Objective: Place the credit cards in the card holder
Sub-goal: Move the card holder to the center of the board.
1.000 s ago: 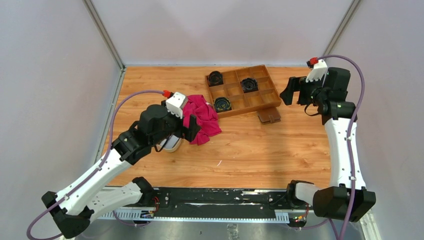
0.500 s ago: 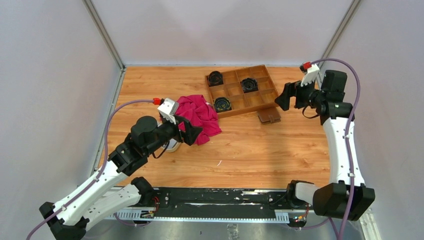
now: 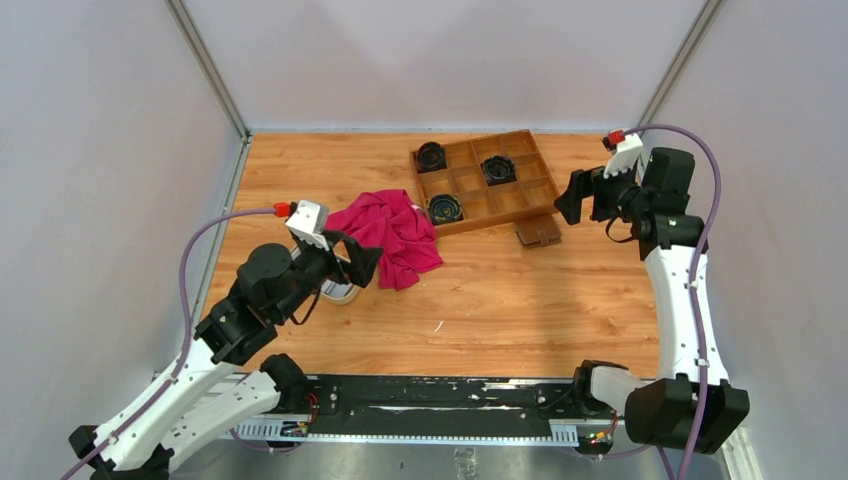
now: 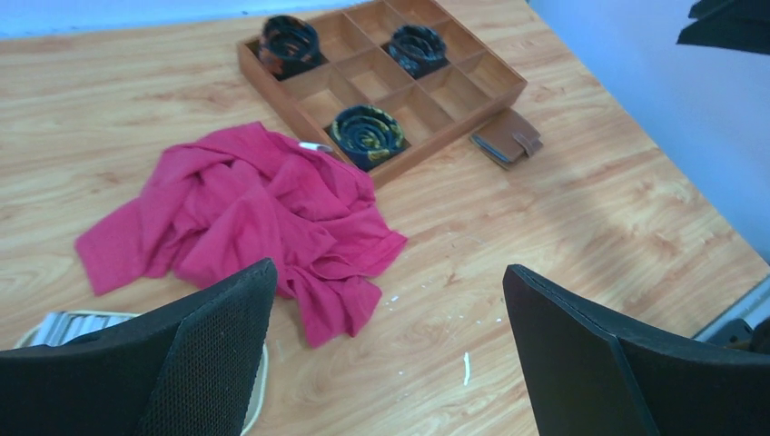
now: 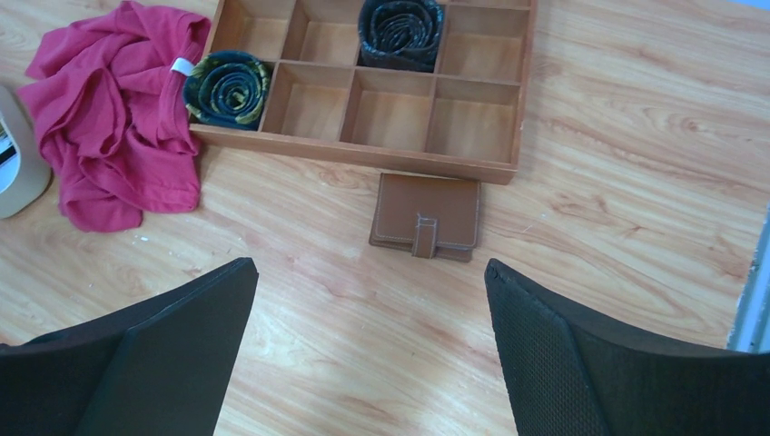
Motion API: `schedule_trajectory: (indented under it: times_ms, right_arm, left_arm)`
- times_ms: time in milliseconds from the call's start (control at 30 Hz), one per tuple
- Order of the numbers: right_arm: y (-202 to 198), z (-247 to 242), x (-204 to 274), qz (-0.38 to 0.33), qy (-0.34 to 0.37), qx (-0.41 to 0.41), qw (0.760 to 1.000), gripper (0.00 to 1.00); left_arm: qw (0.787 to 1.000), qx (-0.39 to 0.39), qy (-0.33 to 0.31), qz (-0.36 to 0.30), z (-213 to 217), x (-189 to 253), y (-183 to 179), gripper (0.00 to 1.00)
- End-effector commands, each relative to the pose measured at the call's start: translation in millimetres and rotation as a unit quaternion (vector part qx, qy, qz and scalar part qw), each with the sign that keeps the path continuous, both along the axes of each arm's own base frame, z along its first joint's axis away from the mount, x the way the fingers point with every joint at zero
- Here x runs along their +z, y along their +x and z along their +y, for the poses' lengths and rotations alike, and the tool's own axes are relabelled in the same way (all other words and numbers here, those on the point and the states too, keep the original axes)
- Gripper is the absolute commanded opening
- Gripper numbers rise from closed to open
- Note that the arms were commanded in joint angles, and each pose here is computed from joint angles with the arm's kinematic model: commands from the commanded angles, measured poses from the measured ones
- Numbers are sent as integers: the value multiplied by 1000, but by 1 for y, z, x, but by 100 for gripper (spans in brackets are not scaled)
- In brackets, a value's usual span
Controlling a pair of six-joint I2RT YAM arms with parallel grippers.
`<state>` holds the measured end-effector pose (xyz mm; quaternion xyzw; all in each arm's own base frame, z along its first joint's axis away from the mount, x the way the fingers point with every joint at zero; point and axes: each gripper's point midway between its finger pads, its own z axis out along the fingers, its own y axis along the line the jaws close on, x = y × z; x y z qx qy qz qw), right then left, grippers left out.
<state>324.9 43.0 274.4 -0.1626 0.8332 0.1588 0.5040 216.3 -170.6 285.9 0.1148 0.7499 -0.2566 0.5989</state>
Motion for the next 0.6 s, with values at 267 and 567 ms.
schedule_trajectory:
  times_ms: [267, 567]
  right_arm:
    - [8, -3, 1, -22, 11, -12, 1000, 100]
    - [18, -25, -15, -26, -22, -64, 997, 100]
  left_arm:
    - [991, 121, 0, -48, 60, 41, 12, 100]
    - [986, 154, -68, 9, 100, 24, 63, 100]
